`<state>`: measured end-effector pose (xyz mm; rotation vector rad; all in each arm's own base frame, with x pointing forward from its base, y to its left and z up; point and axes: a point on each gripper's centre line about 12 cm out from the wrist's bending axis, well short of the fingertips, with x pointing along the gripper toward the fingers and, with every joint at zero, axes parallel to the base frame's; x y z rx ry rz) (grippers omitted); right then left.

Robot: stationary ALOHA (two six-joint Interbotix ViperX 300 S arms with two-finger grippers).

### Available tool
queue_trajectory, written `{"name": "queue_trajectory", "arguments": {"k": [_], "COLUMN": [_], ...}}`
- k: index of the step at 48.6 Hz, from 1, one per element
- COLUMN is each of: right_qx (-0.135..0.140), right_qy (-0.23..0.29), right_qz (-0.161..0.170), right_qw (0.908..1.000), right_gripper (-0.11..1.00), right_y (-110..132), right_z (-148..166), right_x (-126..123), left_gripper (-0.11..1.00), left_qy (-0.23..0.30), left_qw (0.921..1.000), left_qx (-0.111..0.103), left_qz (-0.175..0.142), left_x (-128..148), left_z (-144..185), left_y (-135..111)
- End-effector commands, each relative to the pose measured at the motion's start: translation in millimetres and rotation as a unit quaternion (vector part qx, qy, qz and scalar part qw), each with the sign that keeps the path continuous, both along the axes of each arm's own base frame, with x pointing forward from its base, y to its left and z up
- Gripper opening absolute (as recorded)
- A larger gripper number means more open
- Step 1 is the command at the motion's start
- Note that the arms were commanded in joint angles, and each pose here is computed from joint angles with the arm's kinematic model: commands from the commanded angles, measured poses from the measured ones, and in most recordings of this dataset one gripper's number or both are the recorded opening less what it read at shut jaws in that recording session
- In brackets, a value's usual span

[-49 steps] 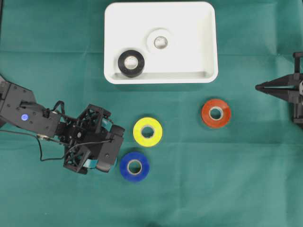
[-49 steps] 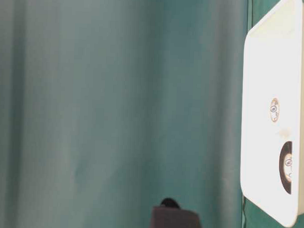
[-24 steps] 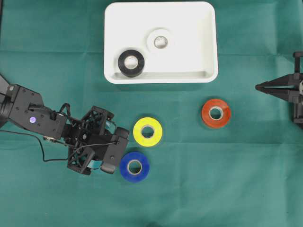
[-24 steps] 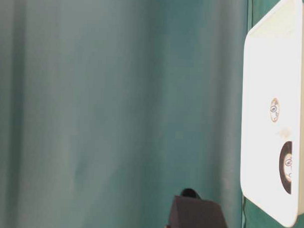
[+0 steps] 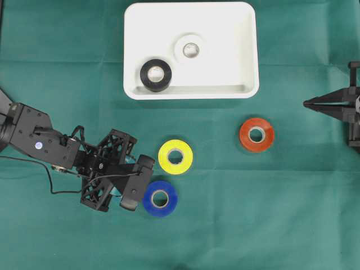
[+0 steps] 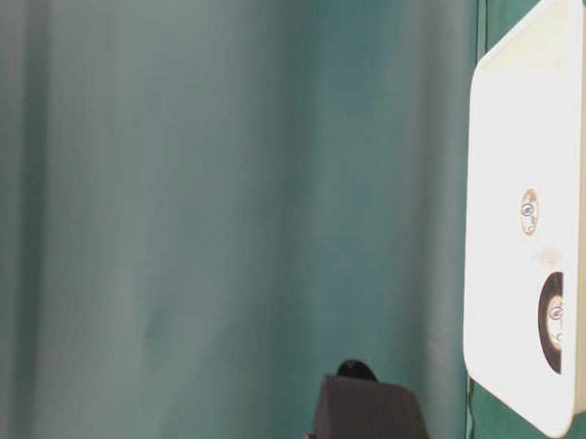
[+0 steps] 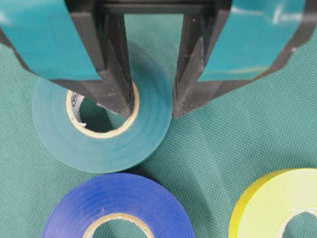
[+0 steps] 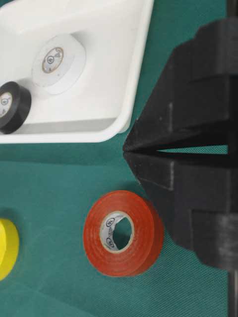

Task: Put the tape into the white case with the left arm.
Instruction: 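Lift the teal tape with the left gripper and lower it into the case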

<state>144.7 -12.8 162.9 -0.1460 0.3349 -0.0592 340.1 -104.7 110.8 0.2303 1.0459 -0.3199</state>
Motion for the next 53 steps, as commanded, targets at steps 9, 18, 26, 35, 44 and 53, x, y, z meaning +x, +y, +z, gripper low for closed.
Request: {"name": "queue_trajectory", "arguments": {"k": [9, 18, 26, 35, 44, 53], "right_qx": [0.0, 0.0, 0.0, 0.0, 0.0, 0.0], "right_qy": [-0.005, -0.005, -0.006, -0.006, -0.006, -0.006], "right_qz": [0.0, 0.0, 0.0, 0.0, 0.0, 0.0], "right_qw": [1.0, 1.0, 1.0, 1.0, 1.0, 1.0], "right_gripper": [-0.09, -0.09, -0.09, -0.09, -0.09, -0.09], "right_y": [0, 0, 0, 0, 0, 0], "right_z": [3, 4, 4, 4, 4, 4], "right_x": [2, 2, 2, 2, 2, 2], "left_gripper": [0.22, 0.22, 0.22, 0.22, 0.22, 0.22], "left_qy": [-0.045, -0.057, -0.061, -0.065, -0.058, -0.059], "left_qw": [0.9989, 0.9982, 0.9979, 0.9973, 0.9941, 0.9867], "left_qx": [-0.015, -0.019, -0.02, -0.017, -0.011, -0.006], "left_qz": [-0.002, -0.004, -0.001, 0.03, 0.092, 0.152], "left_x": [6, 0, -6, -4, 4, 7], "left_z": [40, 71, 87, 89, 84, 83], "left_y": [-4, -3, 1, 25, 67, 110]}}
